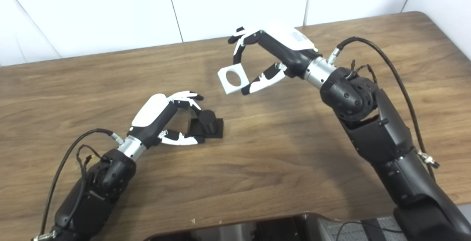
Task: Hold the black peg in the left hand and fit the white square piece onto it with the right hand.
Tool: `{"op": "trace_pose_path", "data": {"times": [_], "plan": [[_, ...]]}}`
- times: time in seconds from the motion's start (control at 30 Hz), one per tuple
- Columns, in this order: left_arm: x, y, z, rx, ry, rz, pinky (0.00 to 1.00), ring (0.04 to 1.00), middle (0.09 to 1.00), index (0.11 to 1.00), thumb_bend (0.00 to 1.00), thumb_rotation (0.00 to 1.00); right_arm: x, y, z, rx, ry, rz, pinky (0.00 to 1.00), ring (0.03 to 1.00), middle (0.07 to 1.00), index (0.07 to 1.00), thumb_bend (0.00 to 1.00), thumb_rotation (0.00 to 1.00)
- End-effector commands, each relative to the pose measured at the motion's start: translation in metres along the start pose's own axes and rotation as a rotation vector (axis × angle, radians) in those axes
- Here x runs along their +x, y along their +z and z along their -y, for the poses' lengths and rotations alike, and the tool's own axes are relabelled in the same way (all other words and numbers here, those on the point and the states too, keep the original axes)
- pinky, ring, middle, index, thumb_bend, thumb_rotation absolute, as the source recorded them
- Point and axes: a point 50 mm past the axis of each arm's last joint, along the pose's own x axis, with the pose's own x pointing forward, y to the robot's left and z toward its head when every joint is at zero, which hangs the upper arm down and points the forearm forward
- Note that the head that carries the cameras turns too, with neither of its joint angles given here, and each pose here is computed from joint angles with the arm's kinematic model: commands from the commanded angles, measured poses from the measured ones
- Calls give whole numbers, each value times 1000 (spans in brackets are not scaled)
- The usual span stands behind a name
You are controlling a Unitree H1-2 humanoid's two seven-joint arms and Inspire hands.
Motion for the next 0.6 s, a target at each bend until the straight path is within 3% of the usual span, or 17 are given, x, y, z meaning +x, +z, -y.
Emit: {"op": "trace_pose_path", "data": {"times": [0.0, 0.27, 0.57], "plan": [[-7, -17, 7, 78, -73, -80, 738, 867, 818, 485, 522, 78, 14, 27, 18, -18, -39, 103, 804, 913, 805, 482, 524, 154], [-5, -16, 5, 75, -81, -95, 753, 880, 825, 485, 522, 77, 23, 49, 7, 5, 15, 163, 742, 901, 786, 480, 525, 149], [-4, -14, 8, 82, -77, -89, 756, 870, 824, 485, 522, 78, 25, 57, -19, 3, 118, 160, 824, 916, 801, 481, 524, 148]]}}
